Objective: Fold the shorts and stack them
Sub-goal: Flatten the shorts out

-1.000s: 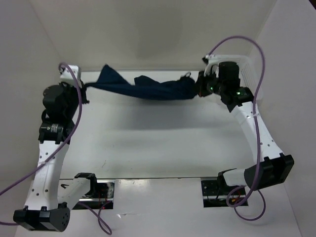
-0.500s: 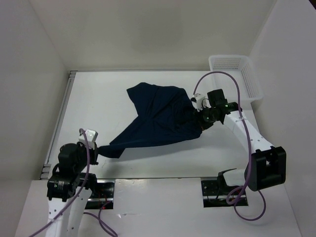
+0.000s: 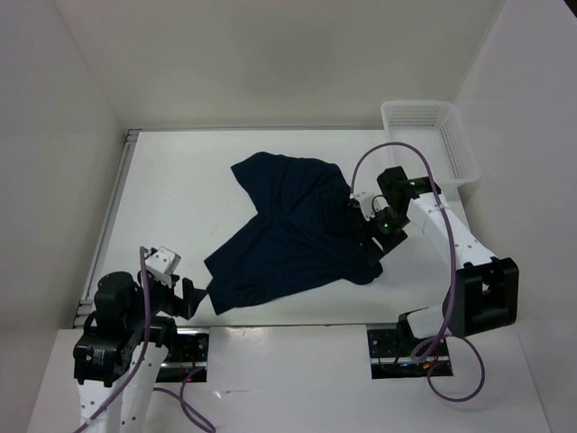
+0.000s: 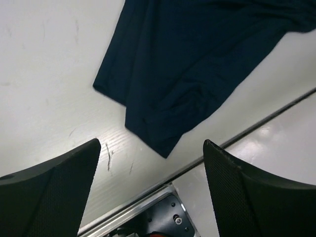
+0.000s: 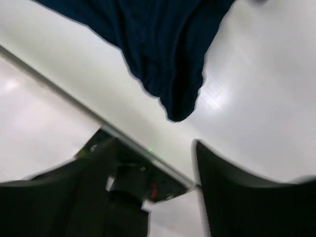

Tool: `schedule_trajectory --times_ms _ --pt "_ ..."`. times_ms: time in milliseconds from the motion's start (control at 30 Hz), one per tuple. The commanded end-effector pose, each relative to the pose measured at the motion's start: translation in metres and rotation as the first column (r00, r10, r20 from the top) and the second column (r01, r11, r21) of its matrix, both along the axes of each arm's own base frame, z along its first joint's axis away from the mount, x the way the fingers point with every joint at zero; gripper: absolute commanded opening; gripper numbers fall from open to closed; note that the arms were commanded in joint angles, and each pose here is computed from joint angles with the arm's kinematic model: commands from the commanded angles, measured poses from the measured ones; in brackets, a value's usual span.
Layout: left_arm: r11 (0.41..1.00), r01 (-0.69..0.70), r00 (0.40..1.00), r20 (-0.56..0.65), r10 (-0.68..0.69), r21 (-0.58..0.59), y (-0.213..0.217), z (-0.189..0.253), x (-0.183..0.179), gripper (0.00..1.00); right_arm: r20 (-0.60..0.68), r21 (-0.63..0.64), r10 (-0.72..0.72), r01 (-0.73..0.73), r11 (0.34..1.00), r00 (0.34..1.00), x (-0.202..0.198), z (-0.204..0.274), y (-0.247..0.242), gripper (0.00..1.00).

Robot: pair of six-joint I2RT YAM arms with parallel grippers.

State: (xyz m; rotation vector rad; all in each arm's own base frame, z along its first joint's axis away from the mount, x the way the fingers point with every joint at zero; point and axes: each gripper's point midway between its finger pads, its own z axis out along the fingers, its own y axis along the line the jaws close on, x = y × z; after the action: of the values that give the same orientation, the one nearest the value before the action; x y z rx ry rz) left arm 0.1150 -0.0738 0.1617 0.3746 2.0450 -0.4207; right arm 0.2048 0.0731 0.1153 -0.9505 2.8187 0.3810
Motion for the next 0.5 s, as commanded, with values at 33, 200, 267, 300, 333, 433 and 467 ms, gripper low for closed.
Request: schedule_trajectory --times_ms 33,200,267,300,333,433,467 --pt "0.996 0.081 0.991 0.114 -0.076 -0.040 -0.015 0.046 0.022 0.93 0.085 -0.019 0.067 -0.066 0.998 0.994 -0.021 0.030 -0.011 0.88" --pt "1.000 -0.017 0.995 -0.095 0.018 0.018 -0.001 0.005 0.085 0.88 0.389 0.008 -0.010 0.007 1.000 0.921 0.041 0.079 -0.005 0.92" --pt "1.000 0.015 0.963 -0.270 -0.008 0.021 -0.008 -0.021 0.104 0.87 0.430 0.059 -0.053 0.030 0.998 0.901 0.065 0.085 0.010 0.91" --pt "0.999 0.014 0.948 -0.319 -0.001 0.039 -0.008 -0.029 0.114 0.84 0.479 0.088 -0.068 0.030 0.996 0.875 0.084 0.092 0.020 0.91" --pt "0.997 0.018 0.897 -0.442 0.020 0.081 -0.006 -0.056 0.122 0.79 0.492 0.105 -0.051 0.000 0.994 0.869 0.090 0.093 0.037 0.91" --pt "0.991 0.030 0.871 -0.491 0.039 0.133 -0.009 -0.072 0.146 0.76 0.522 0.071 -0.023 -0.017 0.997 0.853 0.116 0.072 0.060 0.88" --pt "0.988 0.031 0.877 -0.479 0.047 0.154 -0.010 -0.075 0.151 0.77 0.527 0.036 -0.003 -0.019 0.999 0.850 0.119 0.063 0.059 0.88"
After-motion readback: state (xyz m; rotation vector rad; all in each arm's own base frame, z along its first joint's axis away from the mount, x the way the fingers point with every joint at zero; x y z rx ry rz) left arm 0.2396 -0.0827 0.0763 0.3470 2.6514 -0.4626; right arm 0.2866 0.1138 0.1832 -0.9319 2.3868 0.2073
